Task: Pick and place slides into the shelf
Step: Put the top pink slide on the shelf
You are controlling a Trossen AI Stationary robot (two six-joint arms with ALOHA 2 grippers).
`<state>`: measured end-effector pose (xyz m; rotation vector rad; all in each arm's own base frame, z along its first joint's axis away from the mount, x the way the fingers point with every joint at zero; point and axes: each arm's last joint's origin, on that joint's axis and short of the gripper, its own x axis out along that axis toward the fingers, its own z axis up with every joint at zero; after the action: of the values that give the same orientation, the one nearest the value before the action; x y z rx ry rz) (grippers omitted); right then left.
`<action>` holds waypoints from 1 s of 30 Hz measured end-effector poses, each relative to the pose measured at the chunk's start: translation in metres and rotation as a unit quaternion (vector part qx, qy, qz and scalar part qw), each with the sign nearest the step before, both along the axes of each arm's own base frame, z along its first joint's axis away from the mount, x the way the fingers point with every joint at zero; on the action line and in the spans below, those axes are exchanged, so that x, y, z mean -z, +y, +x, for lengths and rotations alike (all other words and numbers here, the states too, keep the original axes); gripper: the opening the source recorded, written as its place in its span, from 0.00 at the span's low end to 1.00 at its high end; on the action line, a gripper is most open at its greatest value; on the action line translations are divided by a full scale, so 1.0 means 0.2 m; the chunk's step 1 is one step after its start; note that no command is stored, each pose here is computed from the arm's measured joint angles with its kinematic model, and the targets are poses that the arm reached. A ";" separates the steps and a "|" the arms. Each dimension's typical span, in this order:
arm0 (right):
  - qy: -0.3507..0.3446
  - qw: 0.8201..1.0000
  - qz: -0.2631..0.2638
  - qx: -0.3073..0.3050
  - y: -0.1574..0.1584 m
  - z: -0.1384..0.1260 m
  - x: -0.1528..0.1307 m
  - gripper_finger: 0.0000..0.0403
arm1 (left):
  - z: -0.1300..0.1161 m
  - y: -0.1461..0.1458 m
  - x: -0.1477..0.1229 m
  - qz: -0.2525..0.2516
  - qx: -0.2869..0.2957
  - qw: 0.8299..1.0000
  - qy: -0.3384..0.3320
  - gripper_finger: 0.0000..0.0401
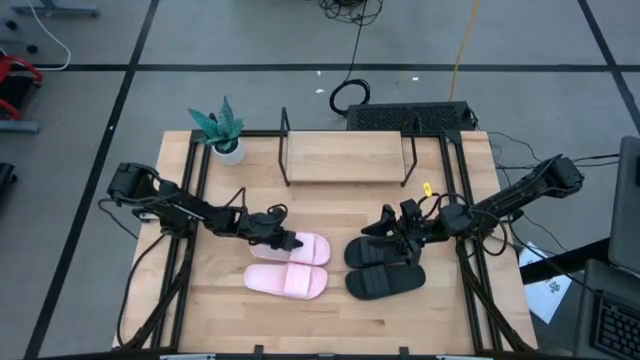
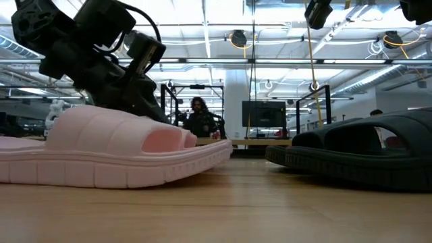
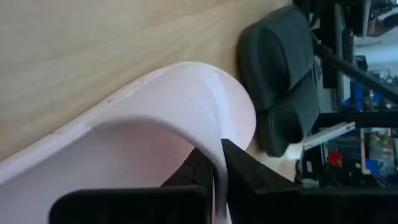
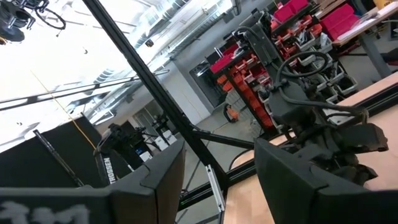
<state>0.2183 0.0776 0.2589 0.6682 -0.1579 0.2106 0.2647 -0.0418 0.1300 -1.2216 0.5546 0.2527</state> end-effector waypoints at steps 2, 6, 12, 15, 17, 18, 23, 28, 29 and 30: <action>0.000 1.000 -0.001 0.000 0.00 0.00 0.00 0.46 | 0.00 0.01 -0.01 0.001 -0.004 1.000 -0.008 0.02; -0.003 1.000 -0.001 0.000 0.00 0.00 0.00 0.46 | 0.01 0.03 -0.02 0.009 -0.026 0.999 -0.016 0.01; -0.014 1.000 0.001 -0.001 -0.01 -0.01 -0.02 0.46 | 0.00 0.04 -0.20 0.007 -0.064 0.991 -0.115 0.00; -0.028 1.000 -0.009 0.003 -0.01 -0.03 -0.05 0.46 | -0.05 0.04 -0.32 0.020 -0.100 0.982 -0.160 0.00; -0.045 0.999 -0.019 0.008 -0.02 -0.04 -0.07 0.46 | -0.10 0.05 -0.41 0.033 -0.142 0.970 -0.197 0.00; -0.059 0.998 -0.022 0.014 -0.02 -0.05 -0.08 0.46 | -0.12 0.05 -0.45 0.038 -0.167 0.962 -0.214 0.00; -0.136 0.986 -0.056 0.083 -0.06 -0.12 -0.19 0.46 | -0.15 0.04 -0.71 0.097 -0.261 0.924 -0.260 0.00; -0.204 0.958 -0.109 0.168 -0.11 -0.21 -0.29 0.46 | -0.05 0.01 -1.08 0.191 -0.355 0.875 -0.269 0.00; -0.214 0.953 -0.121 0.177 -0.11 -0.23 -0.31 0.46 | -0.01 0.01 -1.14 0.209 -0.371 0.865 -0.266 0.00; -0.221 0.948 -0.133 0.186 -0.12 -0.25 -0.32 0.46 | 0.03 0.00 -1.19 0.227 -0.388 0.855 -0.258 0.00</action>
<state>0.1689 0.0536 0.3228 0.3025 -0.6705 0.0125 0.2708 -0.0415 0.3689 -0.9313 -0.4837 0.6695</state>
